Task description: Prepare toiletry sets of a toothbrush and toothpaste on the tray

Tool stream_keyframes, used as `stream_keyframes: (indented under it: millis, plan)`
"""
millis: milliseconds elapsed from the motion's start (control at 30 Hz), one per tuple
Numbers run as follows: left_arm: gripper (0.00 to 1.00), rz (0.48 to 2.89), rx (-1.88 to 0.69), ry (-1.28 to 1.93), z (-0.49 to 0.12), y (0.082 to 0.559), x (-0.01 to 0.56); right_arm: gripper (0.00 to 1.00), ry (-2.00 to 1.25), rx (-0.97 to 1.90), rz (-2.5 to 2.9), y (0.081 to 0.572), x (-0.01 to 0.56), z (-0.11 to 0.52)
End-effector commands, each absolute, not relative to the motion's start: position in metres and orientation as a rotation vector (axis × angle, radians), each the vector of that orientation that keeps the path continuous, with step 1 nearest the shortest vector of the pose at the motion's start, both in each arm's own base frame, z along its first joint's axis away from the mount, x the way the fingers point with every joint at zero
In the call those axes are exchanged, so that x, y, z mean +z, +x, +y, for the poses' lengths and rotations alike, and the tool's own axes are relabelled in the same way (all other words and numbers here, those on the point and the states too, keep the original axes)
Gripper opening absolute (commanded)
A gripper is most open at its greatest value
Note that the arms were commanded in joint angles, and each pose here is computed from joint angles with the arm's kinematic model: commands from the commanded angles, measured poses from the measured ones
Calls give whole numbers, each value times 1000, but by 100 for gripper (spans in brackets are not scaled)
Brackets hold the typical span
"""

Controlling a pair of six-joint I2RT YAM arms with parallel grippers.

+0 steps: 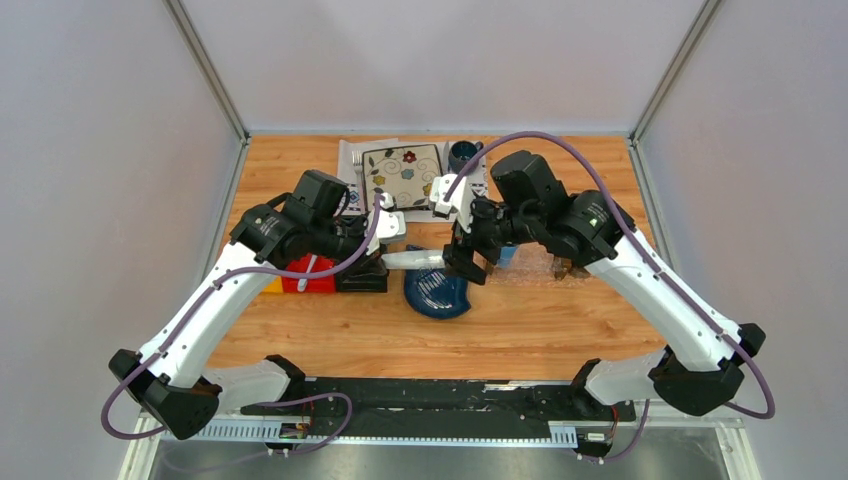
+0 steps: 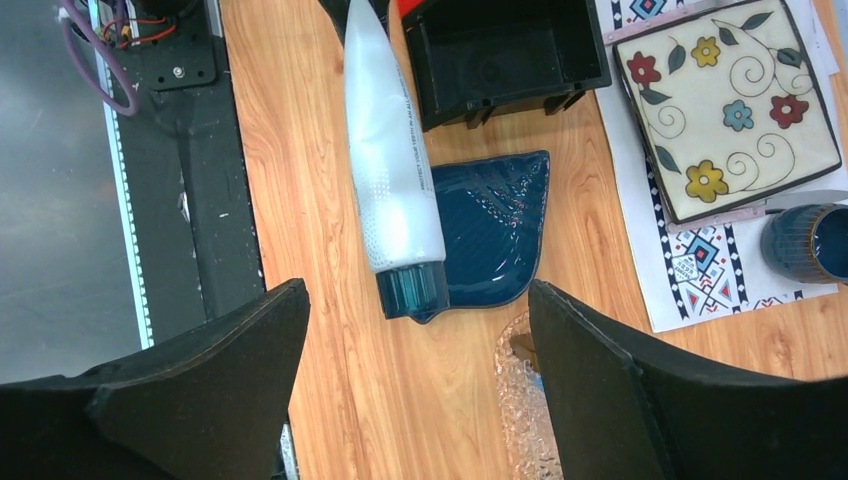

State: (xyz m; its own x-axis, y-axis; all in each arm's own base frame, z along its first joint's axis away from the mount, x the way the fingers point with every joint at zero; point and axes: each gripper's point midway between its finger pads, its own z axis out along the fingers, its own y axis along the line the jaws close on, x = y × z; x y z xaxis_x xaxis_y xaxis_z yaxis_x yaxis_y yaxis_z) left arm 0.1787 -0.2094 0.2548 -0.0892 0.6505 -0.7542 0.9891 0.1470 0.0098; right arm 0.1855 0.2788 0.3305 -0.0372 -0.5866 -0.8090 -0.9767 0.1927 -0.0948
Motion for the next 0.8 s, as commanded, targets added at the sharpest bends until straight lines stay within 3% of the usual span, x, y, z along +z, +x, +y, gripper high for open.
stream_keyframes:
  millis: [0,400,500,767]
  plan:
    - [0,1702,-739,1580,-217,175,275,85,-1500,608,1686,195,327,288]
    - [0,1676,-785,1565,-222,170,275,83,-1554,630,1700,196,302,313]
    - [0,1669,-786,1563,-221,168,275,77,-1561,631,1702,197,298,314]
    - [0,1649,-785,1550,-221,167,278,34,-1555,615,1703,198,298,312]
